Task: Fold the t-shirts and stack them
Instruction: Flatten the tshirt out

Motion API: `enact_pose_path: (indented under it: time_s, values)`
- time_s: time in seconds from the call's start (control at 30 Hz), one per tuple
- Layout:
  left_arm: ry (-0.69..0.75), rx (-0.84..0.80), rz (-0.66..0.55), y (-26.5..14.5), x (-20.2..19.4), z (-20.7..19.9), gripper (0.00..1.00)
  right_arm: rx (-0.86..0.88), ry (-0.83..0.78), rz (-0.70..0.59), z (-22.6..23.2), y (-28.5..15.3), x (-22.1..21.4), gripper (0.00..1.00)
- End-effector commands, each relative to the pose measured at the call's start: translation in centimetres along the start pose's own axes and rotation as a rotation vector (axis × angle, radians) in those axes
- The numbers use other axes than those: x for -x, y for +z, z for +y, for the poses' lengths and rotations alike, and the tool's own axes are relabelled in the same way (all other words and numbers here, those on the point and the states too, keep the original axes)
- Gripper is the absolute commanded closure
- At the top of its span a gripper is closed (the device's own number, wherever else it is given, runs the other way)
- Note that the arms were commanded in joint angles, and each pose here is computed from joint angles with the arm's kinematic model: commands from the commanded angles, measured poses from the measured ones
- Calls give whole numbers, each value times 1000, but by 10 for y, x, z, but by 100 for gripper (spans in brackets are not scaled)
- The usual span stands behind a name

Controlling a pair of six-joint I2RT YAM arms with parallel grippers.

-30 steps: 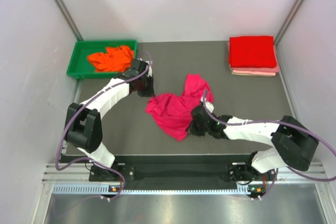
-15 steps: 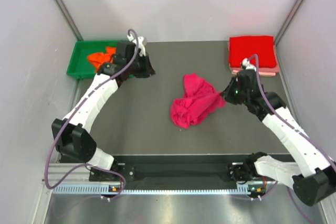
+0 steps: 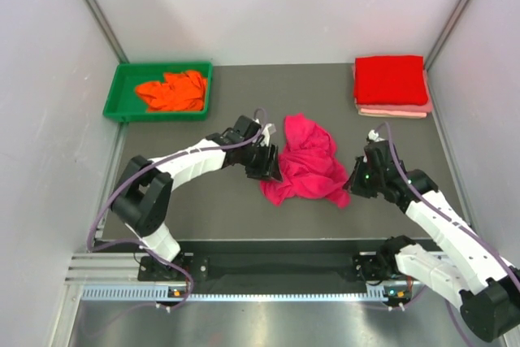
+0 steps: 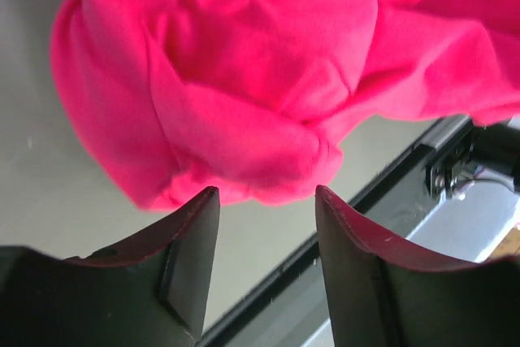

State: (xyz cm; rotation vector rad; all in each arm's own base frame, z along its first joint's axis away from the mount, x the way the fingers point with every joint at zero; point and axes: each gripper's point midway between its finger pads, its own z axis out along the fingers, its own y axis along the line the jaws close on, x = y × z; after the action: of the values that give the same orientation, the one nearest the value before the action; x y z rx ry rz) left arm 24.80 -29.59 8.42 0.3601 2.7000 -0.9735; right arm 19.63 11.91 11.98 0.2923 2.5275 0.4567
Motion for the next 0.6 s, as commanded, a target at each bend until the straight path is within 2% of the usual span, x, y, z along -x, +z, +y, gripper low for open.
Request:
enact_pose_path:
  time_s: [0.0, 0.13, 0.2, 0.23, 0.27, 0.33, 0.4, 0.43, 0.47, 0.5, 0.57]
  values:
    - [9, -26, -74, 13, 24, -6, 44, 59, -17, -42, 12, -4, 11, 100]
    - [8, -24, -67, 23, 23, -4, 43, 65, -20, -42, 12, -1, 10, 100]
    - [4, -21, -68, 26, 24, -3, 50, 61, -21, -41, 10, 2, 8, 100]
    - [1, -26, -70, 26, 26, -5, 56, 59, -16, -38, 10, 4, 7, 100]
    - [-6, -29, -65, 27, 26, -5, 79, 60, -14, -41, 10, 5, 8, 100]
    - [-8, -28, -85, 23, 35, -12, 99, 47, -11, -43, 8, 8, 9, 100]
    - [-16, 68, -99, 8, 45, -3, 100, 6, -9, -65, 5, 10, 20, 100]
    - [12, 83, -154, -9, 71, -15, 100, -30, -20, -87, 0, 10, 29, 100]
    - [16, 155, -144, -23, 74, -7, 100, -54, -19, -90, -3, 8, 37, 100]
    - [29, 210, -258, -55, 117, -13, 100, -69, 4, -134, 0, 1, 68, 100]
    - [33, 284, -347, -94, 153, -11, 100, -97, -13, -175, -1, -13, 104, 100]
